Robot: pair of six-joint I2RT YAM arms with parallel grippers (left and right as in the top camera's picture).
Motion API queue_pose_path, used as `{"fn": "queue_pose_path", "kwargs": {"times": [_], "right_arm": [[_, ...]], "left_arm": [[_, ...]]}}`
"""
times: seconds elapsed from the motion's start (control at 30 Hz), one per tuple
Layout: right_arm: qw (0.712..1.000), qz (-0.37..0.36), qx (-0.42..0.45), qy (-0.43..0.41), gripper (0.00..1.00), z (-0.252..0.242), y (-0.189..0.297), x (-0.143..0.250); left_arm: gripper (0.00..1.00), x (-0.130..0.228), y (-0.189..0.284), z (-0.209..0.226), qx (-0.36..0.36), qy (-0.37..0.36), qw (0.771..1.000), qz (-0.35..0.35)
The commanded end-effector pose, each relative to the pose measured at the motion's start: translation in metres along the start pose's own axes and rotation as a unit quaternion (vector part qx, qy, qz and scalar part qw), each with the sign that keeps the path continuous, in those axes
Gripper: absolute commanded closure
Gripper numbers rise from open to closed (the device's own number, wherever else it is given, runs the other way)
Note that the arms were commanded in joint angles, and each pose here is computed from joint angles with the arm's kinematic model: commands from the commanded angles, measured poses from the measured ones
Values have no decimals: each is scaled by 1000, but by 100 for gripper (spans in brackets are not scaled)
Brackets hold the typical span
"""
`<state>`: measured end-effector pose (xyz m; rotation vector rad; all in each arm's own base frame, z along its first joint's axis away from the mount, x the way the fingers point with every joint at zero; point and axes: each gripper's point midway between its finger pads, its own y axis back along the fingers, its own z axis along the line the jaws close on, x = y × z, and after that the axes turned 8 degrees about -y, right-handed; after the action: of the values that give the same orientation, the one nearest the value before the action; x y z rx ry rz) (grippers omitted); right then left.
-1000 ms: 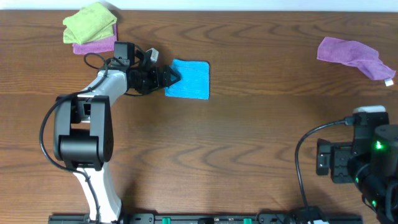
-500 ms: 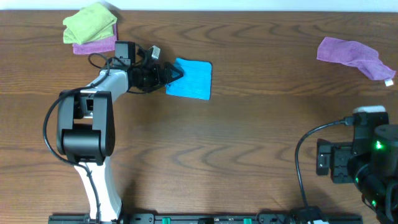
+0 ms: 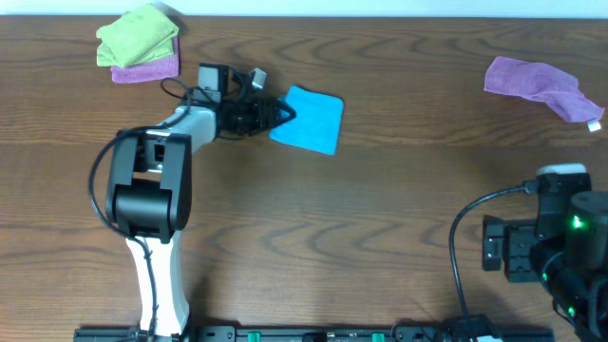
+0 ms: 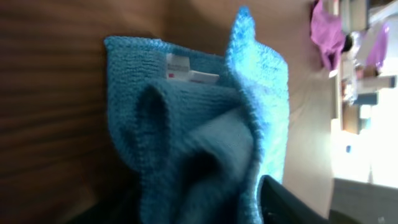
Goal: Fold the cloth
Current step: 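Grasp the folded blue cloth with the left gripper and lift it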
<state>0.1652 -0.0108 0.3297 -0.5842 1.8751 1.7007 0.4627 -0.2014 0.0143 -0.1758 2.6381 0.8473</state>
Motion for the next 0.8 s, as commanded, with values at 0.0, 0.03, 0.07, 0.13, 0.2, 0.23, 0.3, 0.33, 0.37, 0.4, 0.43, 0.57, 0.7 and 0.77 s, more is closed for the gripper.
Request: {"fn": "queue_pose_path", "kwargs": {"times": [0.0,0.03,0.07,0.13,0.2,0.23,0.3,0.33,0.37,0.4,0.43,0.57,0.7,0.77], "right_arm": [[1000,4,1,3,1,-1,-1,3],[1000,4,1,3,1,-1,-1,3],[1000,4,1,3,1,-1,-1,3],[1000,3,1,3,1,-1,-1,2],[1000,3,0,3,1,0,-1,2],[1000,2,-2,5,1,0,-1,2],[1000,2,-5,8,1,2,0,2],[1000,2,-7,10,1,3,0,2],[1000,2,-7,10,1,3,0,2],[1000,2,-9,10,1,4,0,2],[1000,2,-12,10,1,5,0,2],[1000,3,-15,10,1,6,0,2],[1000,3,-15,8,1,6,0,2],[1000,3,-15,8,1,6,0,2]], "left_arm": [[70,78,-38,59,-94,69,990,79],[86,80,-41,59,-98,67,990,82],[94,82,-43,58,-98,65,989,85],[94,83,-47,56,-96,67,989,85],[94,81,-48,56,-95,63,990,82],[94,75,-46,56,-92,62,991,77],[94,62,-43,52,-77,59,993,66],[94,52,-40,49,-70,56,994,59],[94,44,-37,48,-69,56,995,54],[94,36,-34,46,-70,52,995,50],[94,24,-28,44,-71,44,995,47],[95,-25,1,31,-110,-9,993,48],[94,-69,39,20,-172,-69,982,45],[94,-94,63,11,-201,-101,974,34]]}}
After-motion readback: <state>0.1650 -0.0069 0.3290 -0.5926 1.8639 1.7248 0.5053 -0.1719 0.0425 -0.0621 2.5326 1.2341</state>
